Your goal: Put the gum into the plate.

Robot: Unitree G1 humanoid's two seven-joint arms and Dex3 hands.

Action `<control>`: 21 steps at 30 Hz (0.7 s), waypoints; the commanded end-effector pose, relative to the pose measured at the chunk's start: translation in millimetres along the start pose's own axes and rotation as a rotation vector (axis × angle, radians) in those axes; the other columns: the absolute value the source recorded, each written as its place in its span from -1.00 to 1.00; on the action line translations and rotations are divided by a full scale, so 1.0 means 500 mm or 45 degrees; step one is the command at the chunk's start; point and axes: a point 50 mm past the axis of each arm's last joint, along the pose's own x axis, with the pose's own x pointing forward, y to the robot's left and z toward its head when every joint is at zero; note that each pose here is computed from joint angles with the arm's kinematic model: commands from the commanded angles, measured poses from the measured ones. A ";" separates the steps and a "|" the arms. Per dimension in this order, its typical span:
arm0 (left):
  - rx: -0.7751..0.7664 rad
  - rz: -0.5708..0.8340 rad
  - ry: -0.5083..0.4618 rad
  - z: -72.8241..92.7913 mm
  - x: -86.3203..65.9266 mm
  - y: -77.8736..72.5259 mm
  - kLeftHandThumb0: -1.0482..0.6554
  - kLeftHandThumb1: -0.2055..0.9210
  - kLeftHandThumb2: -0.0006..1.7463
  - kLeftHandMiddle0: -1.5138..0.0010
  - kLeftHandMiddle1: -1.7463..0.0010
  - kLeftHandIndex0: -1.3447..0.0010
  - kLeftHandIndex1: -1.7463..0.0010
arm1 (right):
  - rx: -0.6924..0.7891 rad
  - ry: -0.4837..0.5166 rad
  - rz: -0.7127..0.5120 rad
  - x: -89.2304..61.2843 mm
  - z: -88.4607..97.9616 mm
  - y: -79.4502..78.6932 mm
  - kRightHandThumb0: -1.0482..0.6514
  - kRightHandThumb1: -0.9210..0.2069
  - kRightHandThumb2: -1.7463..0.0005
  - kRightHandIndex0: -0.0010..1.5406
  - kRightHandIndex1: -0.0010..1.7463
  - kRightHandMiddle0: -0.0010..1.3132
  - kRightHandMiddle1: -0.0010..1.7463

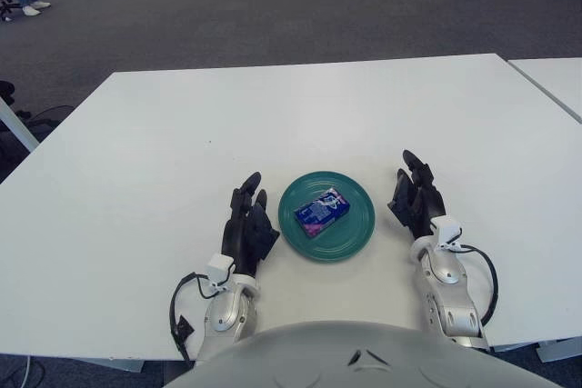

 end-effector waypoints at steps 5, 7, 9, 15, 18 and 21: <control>0.047 -0.026 0.041 -0.005 -0.004 0.006 -0.76 1.00 0.19 0.72 1.00 1.00 0.30 | -0.029 0.210 0.031 -0.014 -0.045 -0.001 -0.70 -1.00 -0.14 -0.84 -1.00 -1.00 -0.64; 0.050 -0.029 0.043 -0.005 -0.004 0.006 -0.76 1.00 0.19 0.73 1.00 1.00 0.32 | -0.032 0.225 0.042 -0.013 -0.048 -0.002 -0.70 -1.00 -0.14 -0.86 -1.00 -1.00 -0.68; 0.051 -0.030 0.044 -0.004 -0.005 0.007 -0.76 1.00 0.19 0.74 1.00 1.00 0.33 | -0.033 0.231 0.046 -0.014 -0.048 -0.003 -0.70 -1.00 -0.14 -0.87 -1.00 -1.00 -0.69; 0.073 -0.028 0.046 -0.004 -0.005 0.007 -0.75 1.00 0.19 0.75 1.00 1.00 0.34 | -0.062 0.261 0.056 -0.015 -0.056 -0.010 -0.69 -1.00 -0.13 -0.90 -1.00 -1.00 -0.74; 0.079 -0.025 0.046 -0.004 -0.006 0.007 -0.75 1.00 0.19 0.75 1.00 1.00 0.34 | -0.068 0.262 0.055 -0.017 -0.060 -0.012 -0.68 -1.00 -0.13 -0.91 -1.00 -1.00 -0.75; 0.081 -0.022 0.046 -0.003 -0.006 0.008 -0.75 1.00 0.18 0.76 1.00 1.00 0.35 | -0.073 0.263 0.054 -0.018 -0.064 -0.013 -0.67 -1.00 -0.13 -0.91 -1.00 -1.00 -0.75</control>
